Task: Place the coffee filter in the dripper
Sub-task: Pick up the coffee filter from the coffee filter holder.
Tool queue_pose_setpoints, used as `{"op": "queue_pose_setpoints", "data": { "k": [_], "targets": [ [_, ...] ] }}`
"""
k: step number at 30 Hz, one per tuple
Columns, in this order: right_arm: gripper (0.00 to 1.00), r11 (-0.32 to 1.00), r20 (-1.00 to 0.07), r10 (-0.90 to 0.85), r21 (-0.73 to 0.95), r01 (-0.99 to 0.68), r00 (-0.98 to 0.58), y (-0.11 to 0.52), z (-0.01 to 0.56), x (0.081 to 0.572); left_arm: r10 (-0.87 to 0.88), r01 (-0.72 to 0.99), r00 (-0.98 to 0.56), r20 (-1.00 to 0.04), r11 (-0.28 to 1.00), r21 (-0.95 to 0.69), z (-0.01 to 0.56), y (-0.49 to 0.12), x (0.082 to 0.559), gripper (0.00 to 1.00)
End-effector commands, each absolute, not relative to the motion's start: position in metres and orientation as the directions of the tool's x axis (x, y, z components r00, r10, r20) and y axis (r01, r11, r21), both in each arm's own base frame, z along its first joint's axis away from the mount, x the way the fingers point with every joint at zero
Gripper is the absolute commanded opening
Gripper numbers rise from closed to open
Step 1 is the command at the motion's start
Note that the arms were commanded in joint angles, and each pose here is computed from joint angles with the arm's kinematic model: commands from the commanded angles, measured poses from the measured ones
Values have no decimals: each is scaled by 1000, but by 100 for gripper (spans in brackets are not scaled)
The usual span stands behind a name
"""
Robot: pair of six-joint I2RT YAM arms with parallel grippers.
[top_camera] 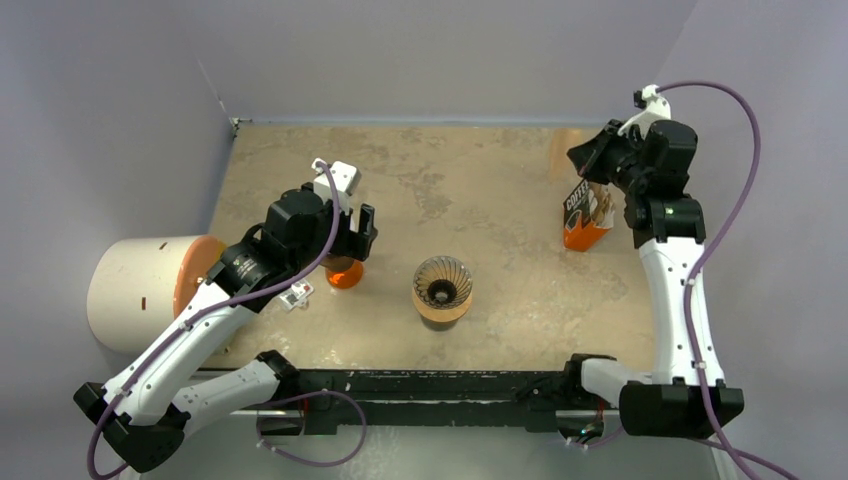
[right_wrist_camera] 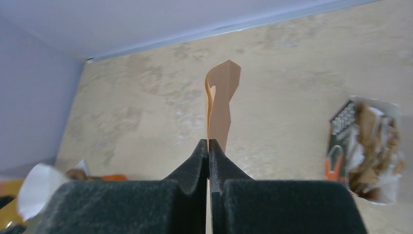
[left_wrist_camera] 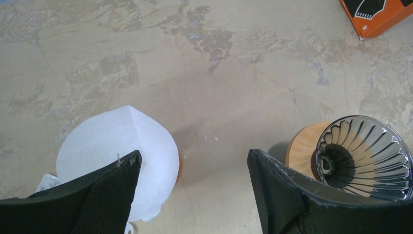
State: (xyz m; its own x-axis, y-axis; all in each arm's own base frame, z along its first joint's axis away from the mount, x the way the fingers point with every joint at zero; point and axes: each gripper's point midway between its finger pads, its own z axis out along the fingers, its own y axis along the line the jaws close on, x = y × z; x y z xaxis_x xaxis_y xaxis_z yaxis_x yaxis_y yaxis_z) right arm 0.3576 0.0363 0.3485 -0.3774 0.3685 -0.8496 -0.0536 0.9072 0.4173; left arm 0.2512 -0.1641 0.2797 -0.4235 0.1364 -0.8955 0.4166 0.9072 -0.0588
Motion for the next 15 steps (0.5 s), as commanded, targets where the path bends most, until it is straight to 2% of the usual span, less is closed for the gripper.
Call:
{"op": "queue_pose_setpoints", "data": {
  "k": [1, 10, 15],
  "targets": [
    [0, 815, -848, 352, 485, -316, -395, 89, 374, 336, 86, 430, -406, -910, 896, -107, 288, -172, 252, 79],
    [0, 579, -875, 220, 472, -665, -431, 173, 388, 275, 37, 484, -433, -901, 852, -197, 291, -191, 246, 83],
    [0, 420, -886, 188, 463, -780, -425, 199, 396, 243, -25, 548, -459, -888, 779, -305, 300, -210, 231, 83]
  ]
}}
